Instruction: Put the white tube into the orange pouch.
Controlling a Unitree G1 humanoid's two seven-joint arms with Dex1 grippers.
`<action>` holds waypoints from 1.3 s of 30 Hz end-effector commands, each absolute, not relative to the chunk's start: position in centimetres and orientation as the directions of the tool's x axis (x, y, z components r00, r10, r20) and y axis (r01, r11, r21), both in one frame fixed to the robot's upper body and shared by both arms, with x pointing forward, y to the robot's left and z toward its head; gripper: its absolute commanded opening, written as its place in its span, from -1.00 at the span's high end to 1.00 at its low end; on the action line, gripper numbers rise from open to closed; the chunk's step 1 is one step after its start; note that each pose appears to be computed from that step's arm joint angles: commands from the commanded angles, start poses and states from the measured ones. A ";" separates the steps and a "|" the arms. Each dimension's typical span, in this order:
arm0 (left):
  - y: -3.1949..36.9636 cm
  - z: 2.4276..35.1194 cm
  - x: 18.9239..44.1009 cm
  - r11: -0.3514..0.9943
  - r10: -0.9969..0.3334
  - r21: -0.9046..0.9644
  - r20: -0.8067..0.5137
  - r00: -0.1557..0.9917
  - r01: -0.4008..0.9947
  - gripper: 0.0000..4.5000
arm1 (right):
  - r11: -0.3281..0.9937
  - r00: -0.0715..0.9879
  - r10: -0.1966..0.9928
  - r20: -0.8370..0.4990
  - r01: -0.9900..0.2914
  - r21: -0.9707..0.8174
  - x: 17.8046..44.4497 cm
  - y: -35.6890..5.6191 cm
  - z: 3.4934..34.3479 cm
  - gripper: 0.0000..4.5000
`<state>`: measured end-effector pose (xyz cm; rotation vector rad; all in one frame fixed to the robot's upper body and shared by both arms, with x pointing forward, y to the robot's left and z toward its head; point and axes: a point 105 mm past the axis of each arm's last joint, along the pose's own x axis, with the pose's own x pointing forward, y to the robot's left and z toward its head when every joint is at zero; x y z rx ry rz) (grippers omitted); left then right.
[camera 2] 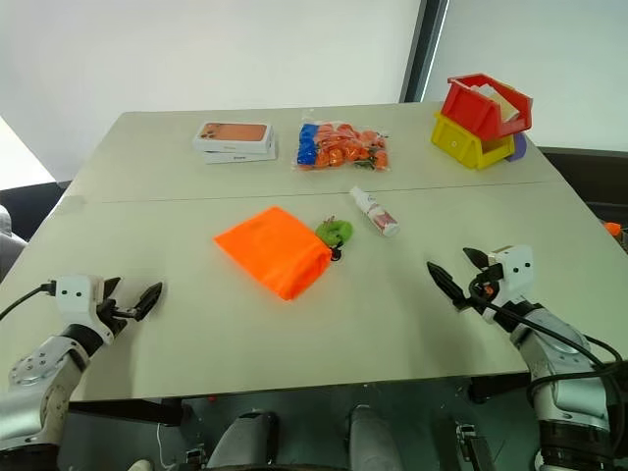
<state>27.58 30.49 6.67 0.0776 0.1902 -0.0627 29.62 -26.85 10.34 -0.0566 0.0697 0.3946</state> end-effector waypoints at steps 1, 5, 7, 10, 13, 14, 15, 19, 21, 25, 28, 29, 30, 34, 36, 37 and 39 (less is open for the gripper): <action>30.2 8.5 28.0 0.993 -0.065 0.092 -0.126 0.990 0.077 -1.00 | 0.919 0.921 0.388 -0.042 -0.390 -0.054 29.8 -26.6 11.1 -0.98; 29.7 8.9 28.2 0.993 -0.081 0.077 -0.112 0.990 0.090 -1.00 | 0.912 0.914 0.404 -0.041 -0.406 -0.055 29.8 -25.8 11.1 -0.98; 28.9 9.2 28.3 0.989 -0.108 0.086 -0.104 0.989 0.118 -1.00 | 0.910 0.912 0.409 -0.035 -0.411 -0.053 30.0 -25.4 11.2 -0.98; 27.4 10.4 28.8 0.985 -0.143 0.090 -0.068 0.987 0.149 -1.00 | 0.905 0.906 0.423 -0.025 -0.424 -0.046 30.2 -24.8 11.3 -0.98; 24.9 12.2 29.2 0.970 -0.220 0.101 -0.024 0.975 0.222 -1.00 | 0.894 0.896 0.444 -0.029 -0.445 -0.049 30.3 -24.3 11.3 -0.98; 23.8 12.8 29.2 0.957 -0.265 0.120 -0.015 0.964 0.265 -1.00 | 0.892 0.893 0.449 -0.027 -0.450 -0.051 30.3 -24.1 11.5 -0.98; 22.6 13.2 29.2 0.940 -0.313 0.140 -0.015 0.950 0.312 -1.00 | 0.889 0.891 0.454 -0.024 -0.454 -0.053 30.4 -24.0 11.6 -0.98; 16.9 14.6 29.1 0.813 -0.517 0.292 -0.037 0.855 0.504 -1.00 | 0.864 0.867 0.498 -0.021 -0.498 -0.074 30.2 -22.8 11.9 -0.98; 14.2 14.9 29.0 0.745 -0.585 0.358 -0.057 0.809 0.564 -1.00 | 0.841 0.845 0.534 -0.028 -0.534 -0.086 29.9 -21.7 11.9 -0.98; 11.3 14.2 28.7 0.629 -0.643 0.472 -0.131 0.755 0.618 -1.00 | 0.780 0.788 0.612 -0.063 -0.615 -0.117 29.0 -19.6 11.5 -0.98; 8.8 13.5 28.7 0.559 -0.654 0.534 -0.186 0.733 0.634 -1.00 | 0.712 0.724 0.685 -0.088 -0.690 -0.129 28.1 -17.3 11.1 -0.98; 8.2 13.2 28.8 0.534 -0.647 0.566 -0.206 0.735 0.628 -1.00 | 0.697 0.709 0.700 -0.092 -0.705 -0.131 27.9 -16.7 11.0 -0.98; 7.9 13.0 29.0 0.519 -0.627 0.598 -0.218 0.748 0.610 -1.00 | 0.686 0.698 0.710 -0.094 -0.716 -0.132 27.8 -16.2 10.9 -0.98; 6.9 12.6 30.0 0.494 -0.570 0.675 -0.224 0.790 0.548 -1.00 | 0.668 0.678 0.730 -0.088 -0.735 -0.117 27.7 -15.2 10.7 -0.98; 6.2 12.3 30.3 0.486 -0.558 0.685 -0.235 0.796 0.543 -1.00 | 0.662 0.671 0.736 -0.090 -0.741 -0.111 27.6 -14.9 10.5 -0.98; 5.9 12.3 30.3 0.480 -0.563 0.689 -0.233 0.793 0.543 -1.00 | 0.659 0.667 0.739 -0.090 -0.744 -0.108 27.6 -14.8 10.5 -0.98; 5.2 12.5 30.4 0.478 -0.568 0.694 -0.225 0.792 0.539 -1.00 | 0.655 0.663 0.743 -0.091 -0.748 -0.105 27.6 -14.6 10.4 -0.98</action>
